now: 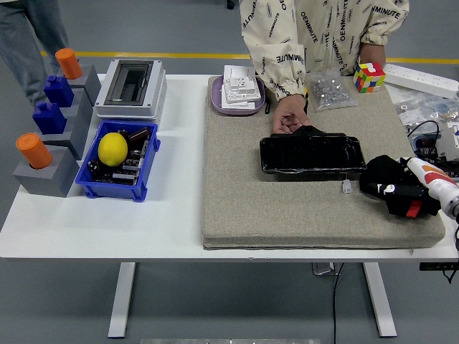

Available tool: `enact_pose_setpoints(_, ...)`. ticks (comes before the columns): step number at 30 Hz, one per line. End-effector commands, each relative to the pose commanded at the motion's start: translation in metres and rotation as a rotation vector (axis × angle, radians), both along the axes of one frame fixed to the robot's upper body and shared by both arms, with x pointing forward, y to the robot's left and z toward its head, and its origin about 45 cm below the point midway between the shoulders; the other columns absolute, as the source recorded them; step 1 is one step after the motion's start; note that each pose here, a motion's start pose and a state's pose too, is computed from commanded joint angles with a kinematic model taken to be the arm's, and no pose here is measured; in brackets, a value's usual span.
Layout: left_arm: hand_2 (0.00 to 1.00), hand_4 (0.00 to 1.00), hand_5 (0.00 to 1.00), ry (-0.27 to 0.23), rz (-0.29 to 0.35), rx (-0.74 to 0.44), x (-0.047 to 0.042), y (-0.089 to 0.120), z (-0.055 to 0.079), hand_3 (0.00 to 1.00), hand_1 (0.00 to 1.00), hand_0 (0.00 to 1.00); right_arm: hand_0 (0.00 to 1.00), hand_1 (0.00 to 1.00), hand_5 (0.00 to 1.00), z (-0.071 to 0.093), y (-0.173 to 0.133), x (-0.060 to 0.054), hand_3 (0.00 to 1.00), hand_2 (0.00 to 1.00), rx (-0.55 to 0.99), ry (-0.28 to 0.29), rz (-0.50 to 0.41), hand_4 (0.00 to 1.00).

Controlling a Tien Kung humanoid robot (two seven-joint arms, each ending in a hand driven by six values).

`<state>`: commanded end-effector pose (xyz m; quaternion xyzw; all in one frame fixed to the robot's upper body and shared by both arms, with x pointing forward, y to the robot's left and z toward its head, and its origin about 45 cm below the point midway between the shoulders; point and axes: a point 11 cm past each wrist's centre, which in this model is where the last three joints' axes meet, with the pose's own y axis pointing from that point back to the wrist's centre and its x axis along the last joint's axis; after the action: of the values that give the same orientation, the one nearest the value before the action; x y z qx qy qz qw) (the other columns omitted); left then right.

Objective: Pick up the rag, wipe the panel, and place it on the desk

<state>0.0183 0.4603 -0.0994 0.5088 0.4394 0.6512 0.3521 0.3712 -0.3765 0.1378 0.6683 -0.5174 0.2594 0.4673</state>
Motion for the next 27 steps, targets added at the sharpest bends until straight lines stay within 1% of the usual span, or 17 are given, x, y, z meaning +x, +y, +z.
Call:
enact_pose_setpoints(5,0.733,0.593,0.468,0.002,-0.002,0.000,-0.0008,0.0000,0.0000,0.564,0.691,0.642,0.680,0.642,0.651,-0.0031,-0.0005,-0.0023,0.725,0.723,0.005,0.000,-0.002,0.998)
enact_pose_setpoints(6,0.733,0.593,0.468,0.003,-0.002,0.000,-0.0011,0.0002,0.0000,0.564,0.691,0.642,0.661,0.629,0.636,-0.0038,-0.0006,-0.0028,0.718,0.711,0.007,-0.002,-0.002,0.998)
enact_pose_setpoints(11,0.733,0.593,0.468,0.004,-0.004,0.001,-0.0012,0.0006,0.0002,0.564,0.691,0.642,0.661,0.629,0.636,-0.0043,-0.0004,-0.0036,0.718,0.711,0.010,-0.020,-0.006,0.998)
enact_pose_setpoints(12,0.733,0.593,0.469,0.004,-0.004,0.001,-0.0012,0.0007,0.0002,0.565,0.691,0.643,0.589,0.586,0.530,-0.0040,-0.0004,-0.0035,0.616,0.658,0.010,-0.024,-0.007,0.998)
enact_pose_setpoints(18,0.733,0.593,0.469,0.004,-0.004,0.001,-0.0012,0.0006,0.0002,0.565,0.691,0.643,0.589,0.586,0.530,-0.0005,0.0006,-0.0024,0.616,0.658,0.021,-0.064,-0.011,0.998)
enact_pose_setpoints(19,0.733,0.594,0.469,0.004,-0.003,0.001,-0.0011,0.0004,0.0001,0.566,0.691,0.643,0.510,0.510,0.394,0.0001,0.0007,-0.0021,0.530,0.560,0.021,-0.069,-0.011,0.998)
enact_pose_setpoints(24,0.733,0.594,0.469,0.002,-0.002,-0.001,-0.0003,-0.0004,-0.0002,0.566,0.691,0.643,0.510,0.510,0.394,0.0024,0.0007,-0.0010,0.530,0.560,0.015,-0.083,-0.008,0.998)
enact_pose_setpoints(25,0.733,0.594,0.469,0.001,-0.001,-0.001,-0.0001,-0.0005,-0.0002,0.566,0.691,0.643,0.466,0.480,0.341,0.0026,0.0005,-0.0010,0.511,0.527,0.013,-0.084,-0.009,0.985)
enact_pose_setpoints(27,0.733,0.594,0.469,0.000,-0.001,-0.001,0.0002,-0.0006,-0.0003,0.566,0.691,0.643,0.466,0.480,0.341,0.0029,-0.0001,-0.0010,0.511,0.527,0.010,-0.086,-0.010,0.985)
